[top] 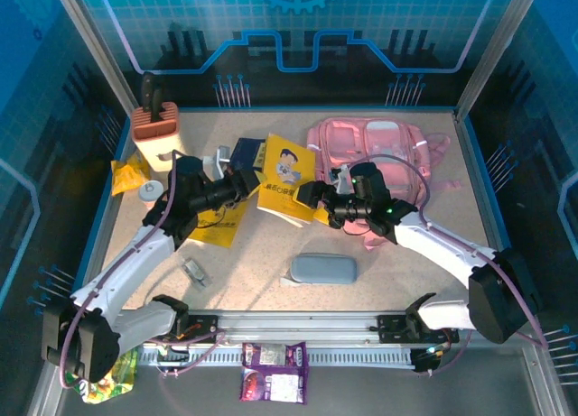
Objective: Pack the student bag
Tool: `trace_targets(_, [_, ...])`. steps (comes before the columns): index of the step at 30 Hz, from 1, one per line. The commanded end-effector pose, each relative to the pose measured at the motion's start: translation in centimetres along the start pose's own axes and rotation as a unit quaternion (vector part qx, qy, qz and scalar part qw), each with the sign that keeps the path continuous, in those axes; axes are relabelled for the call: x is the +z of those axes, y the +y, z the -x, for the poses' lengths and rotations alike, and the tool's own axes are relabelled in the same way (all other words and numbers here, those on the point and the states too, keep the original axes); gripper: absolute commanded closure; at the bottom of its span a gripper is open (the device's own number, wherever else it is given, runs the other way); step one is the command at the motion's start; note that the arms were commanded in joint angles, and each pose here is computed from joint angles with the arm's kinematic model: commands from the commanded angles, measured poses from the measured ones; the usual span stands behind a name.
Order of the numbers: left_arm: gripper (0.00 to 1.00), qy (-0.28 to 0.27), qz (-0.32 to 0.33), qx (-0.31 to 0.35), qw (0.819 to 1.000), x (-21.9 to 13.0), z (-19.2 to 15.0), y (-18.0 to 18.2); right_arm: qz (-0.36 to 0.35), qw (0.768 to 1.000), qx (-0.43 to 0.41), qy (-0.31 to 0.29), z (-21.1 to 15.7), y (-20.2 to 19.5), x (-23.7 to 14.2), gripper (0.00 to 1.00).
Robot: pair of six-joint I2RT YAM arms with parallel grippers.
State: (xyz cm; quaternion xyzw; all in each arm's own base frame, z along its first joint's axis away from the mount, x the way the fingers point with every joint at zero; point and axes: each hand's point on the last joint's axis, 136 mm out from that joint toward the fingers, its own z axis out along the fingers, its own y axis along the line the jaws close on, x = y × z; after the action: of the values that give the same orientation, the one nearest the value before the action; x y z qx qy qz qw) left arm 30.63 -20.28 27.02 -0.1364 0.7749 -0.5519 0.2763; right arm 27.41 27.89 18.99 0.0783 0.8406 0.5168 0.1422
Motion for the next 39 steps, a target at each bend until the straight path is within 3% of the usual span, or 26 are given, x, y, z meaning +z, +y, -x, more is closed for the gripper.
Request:
trace_targets(1, [1.00,-0.037,-0.071,0.023,0.997,-0.4,1.8,-5.7,0.060,0.998,0.018,-0.002,0.4,1.8,-0.2,0.00])
trace_targets(9, [1.00,-0.046,-0.112,0.002,0.993,0.7,1.8,-8.2,0.154,0.987,0.027,-0.025,1.4,5.4,-1.6,0.00])
trace_targets(19, [1.00,-0.050,-0.074,0.002,0.996,1.3,1.5,-5.8,0.210,0.976,0.006,-0.056,2.2,8.4,-4.7,0.03])
trace_targets(23, [1.00,-0.041,-0.048,0.008,0.998,1.4,1.1,-4.5,0.184,0.980,-0.004,-0.075,2.5,7.7,-6.1,0.15])
trace_targets(31, [1.00,-0.027,-0.056,0.015,0.998,2.0,0.4,-5.1,0.159,0.983,-0.009,-0.088,3.4,5.8,-6.6,0.48])
trace_targets(39, [1.00,-0.019,-0.025,0.036,0.999,1.7,-0.2,-4.3,0.125,0.987,-0.026,-0.098,3.7,4.9,-7.2,0.87])
